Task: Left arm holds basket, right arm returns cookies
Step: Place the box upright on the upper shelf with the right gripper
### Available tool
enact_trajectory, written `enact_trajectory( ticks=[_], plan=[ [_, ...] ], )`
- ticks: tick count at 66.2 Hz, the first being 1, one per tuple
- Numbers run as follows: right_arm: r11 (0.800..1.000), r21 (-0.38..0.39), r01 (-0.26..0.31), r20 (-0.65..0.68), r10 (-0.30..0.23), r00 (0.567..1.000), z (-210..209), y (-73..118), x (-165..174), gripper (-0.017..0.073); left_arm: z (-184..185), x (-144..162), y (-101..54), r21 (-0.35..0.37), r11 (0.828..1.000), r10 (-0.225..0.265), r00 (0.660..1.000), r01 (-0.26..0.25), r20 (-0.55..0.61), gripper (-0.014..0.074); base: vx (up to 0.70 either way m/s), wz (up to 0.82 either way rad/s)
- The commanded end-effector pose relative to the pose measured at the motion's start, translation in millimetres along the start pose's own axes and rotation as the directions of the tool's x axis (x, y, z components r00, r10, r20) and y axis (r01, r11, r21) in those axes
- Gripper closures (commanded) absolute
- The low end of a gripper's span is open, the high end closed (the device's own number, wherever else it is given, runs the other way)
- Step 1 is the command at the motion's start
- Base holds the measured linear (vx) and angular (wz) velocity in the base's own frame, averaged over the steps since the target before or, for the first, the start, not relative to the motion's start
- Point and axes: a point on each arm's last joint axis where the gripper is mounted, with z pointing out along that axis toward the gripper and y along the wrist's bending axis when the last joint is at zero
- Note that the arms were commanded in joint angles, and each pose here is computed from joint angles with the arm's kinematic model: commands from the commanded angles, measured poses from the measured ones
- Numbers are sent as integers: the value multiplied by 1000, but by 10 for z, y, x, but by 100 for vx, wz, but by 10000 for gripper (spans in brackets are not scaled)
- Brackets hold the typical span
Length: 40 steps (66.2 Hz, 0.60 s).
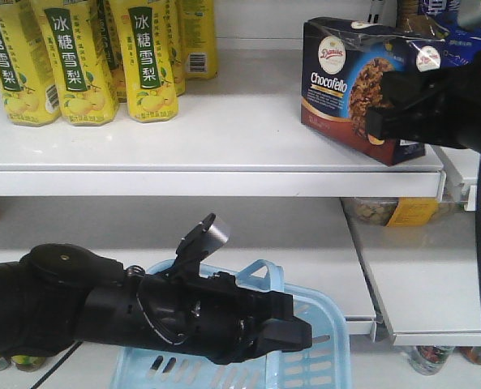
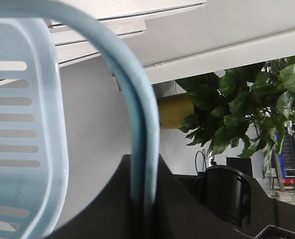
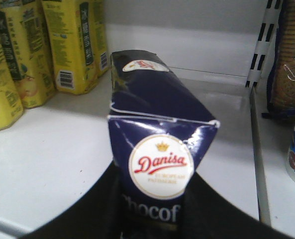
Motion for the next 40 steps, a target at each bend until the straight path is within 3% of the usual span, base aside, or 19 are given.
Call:
enact_trajectory(
  ticks=[1, 10, 21, 26, 35, 40],
  plan=[
    [1000, 15, -22, 84, 21, 996, 63, -10, -245, 407, -89, -50, -195, 74, 997, 13, 999, -15, 33, 600, 0, 0],
    [989, 128, -70, 37, 66, 997, 279, -83, -225, 407, -89, -50, -195, 74, 997, 13, 999, -15, 33, 600, 0, 0],
    [972, 191, -133, 45, 127, 991, 489, -112, -134, 407, -89, -50, -195, 74, 997, 13, 999, -15, 33, 600, 0, 0],
    [967, 221, -127, 41, 121, 992, 581, -126, -83, 407, -89, -50, -195, 74, 997, 13, 999, -15, 33, 600, 0, 0],
    [925, 331, -188, 31, 188, 982, 741, -199, 55, 405, -89, -50, -195, 74, 997, 13, 999, -15, 33, 600, 0, 0],
    [922, 341, -184, 10, 192, 981, 820, -194, 122, 404, -89, -50, -195, 74, 997, 13, 999, -15, 33, 600, 0, 0]
  ],
)
